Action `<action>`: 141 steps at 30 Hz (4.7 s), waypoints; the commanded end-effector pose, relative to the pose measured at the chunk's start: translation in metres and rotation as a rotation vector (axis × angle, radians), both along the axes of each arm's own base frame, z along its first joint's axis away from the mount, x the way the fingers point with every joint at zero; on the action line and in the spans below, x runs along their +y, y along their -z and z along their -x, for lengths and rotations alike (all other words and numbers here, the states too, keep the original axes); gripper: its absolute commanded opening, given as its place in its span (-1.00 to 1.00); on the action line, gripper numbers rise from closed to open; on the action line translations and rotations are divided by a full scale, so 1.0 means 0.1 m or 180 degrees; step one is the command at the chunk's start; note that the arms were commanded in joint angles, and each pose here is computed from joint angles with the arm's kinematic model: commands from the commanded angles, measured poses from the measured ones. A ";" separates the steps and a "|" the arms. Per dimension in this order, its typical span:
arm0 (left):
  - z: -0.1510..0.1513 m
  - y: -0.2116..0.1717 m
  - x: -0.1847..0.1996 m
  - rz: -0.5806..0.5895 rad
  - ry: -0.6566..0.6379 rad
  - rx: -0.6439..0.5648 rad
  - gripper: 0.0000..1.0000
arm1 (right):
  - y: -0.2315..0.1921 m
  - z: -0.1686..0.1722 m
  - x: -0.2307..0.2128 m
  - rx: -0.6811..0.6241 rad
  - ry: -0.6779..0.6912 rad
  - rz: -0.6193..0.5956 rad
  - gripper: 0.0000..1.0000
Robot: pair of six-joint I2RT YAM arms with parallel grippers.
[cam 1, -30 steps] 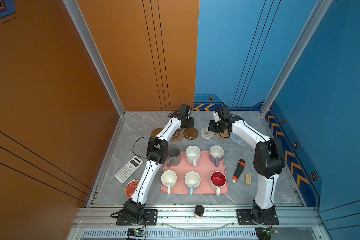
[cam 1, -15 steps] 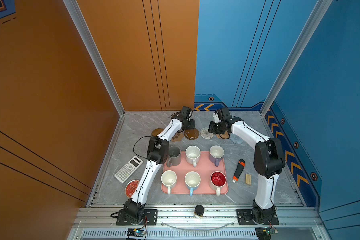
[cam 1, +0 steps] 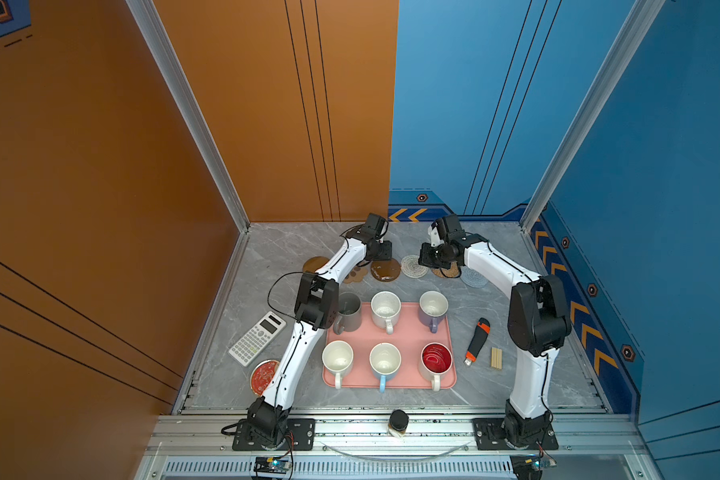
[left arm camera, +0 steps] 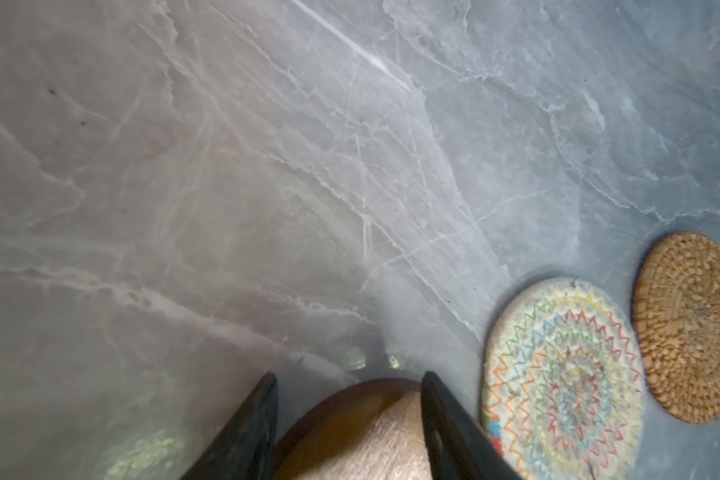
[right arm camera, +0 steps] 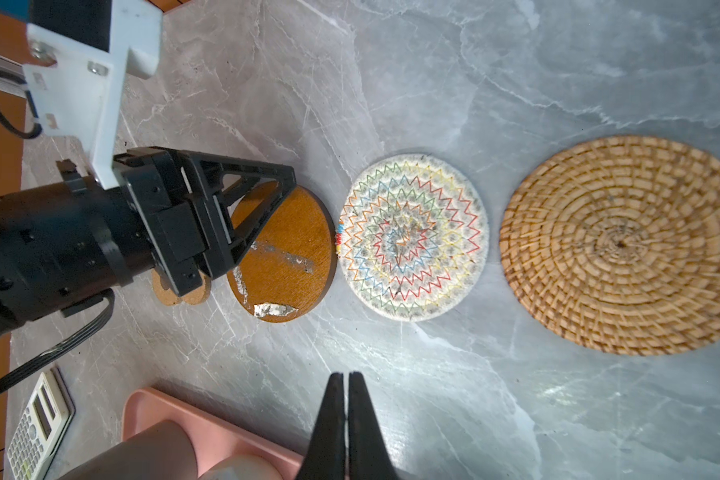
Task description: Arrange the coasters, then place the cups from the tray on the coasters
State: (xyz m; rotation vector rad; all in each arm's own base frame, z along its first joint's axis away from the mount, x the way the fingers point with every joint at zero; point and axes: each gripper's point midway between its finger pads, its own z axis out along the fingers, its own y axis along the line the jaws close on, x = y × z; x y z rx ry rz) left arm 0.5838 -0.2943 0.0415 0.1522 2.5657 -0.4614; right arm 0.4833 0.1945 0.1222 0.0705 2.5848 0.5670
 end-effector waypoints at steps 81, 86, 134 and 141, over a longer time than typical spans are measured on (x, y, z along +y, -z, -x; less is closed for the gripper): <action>1.58 -2.40 0.23 0.0073 0.0274 -0.1170 0.11 | 0.30 -0.26 -0.39 0.0314 0.0224 0.0202 -1.00; 1.73 -2.44 0.34 0.0070 0.0251 -0.1251 0.11 | 0.39 -0.39 -0.67 0.0359 0.0386 0.0224 -0.99; 2.22 -2.33 0.93 -0.0058 -0.0149 -0.1300 0.12 | 1.12 -0.26 -0.63 0.0857 0.0329 0.0318 -1.00; 2.23 -2.32 0.96 -0.0068 -0.0169 -0.1299 0.13 | 1.06 -0.31 -0.64 0.0799 0.0365 0.0335 -1.00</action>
